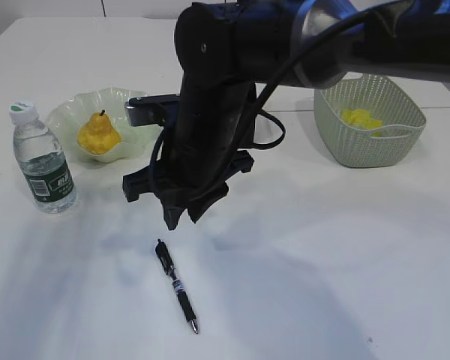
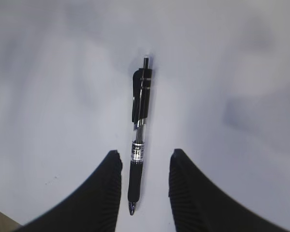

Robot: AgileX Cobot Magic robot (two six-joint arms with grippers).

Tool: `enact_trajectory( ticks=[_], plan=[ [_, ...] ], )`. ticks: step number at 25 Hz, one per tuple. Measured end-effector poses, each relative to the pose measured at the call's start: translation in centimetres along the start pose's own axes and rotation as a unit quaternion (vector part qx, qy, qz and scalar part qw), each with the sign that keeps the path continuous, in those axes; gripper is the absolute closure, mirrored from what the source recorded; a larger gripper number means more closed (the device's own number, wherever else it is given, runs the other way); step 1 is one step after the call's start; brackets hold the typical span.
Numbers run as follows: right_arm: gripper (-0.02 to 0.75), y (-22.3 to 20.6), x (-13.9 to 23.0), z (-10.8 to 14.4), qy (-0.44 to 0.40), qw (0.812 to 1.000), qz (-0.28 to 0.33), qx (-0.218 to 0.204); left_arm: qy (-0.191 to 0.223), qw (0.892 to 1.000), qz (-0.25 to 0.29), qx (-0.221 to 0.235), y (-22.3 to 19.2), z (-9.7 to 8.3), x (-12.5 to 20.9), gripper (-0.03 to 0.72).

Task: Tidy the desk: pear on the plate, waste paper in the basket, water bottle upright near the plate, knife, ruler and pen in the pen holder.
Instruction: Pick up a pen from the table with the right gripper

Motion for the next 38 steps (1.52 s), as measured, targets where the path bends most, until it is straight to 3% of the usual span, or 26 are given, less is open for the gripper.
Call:
enact_trajectory(
  ticks=[12, 17, 24, 38],
  plan=[
    [0.482, -4.1, 1.3, -0.3, -0.048, 0.997, 0.054, -0.004, 0.003, 1.000, -0.011, -0.001, 0.8, 0.0, -0.7, 0.347],
    [0.478, -4.1, 1.3, -0.2, -0.051, 0.997, 0.054, -0.005, 0.003, 1.000, -0.011, -0.001, 0.9, 0.0, -0.7, 0.347],
    [0.412, -4.1, 0.9, 0.1, -0.057, 0.997, 0.043, -0.015, 0.004, 1.000, -0.014, -0.001, 1.1, 0.0, -0.9, 0.347],
    [0.409, -5.2, -0.1, -0.1, -0.033, 0.999, 0.016, -0.014, 0.005, 1.000, -0.010, -0.001, 1.2, 0.1, -0.8, 0.347]
  ],
)
Point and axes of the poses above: a point on each arm's last joint axis where the gripper is mounted, y pointing back along that axis away from the gripper, z along the wrist's bending axis when the last joint is at zero, x = y × z, the point moved 9 cm from there along -y, pointing out along that axis toward the gripper, and after that the axes turned 11 degrees about y, right-handed, at the moved point
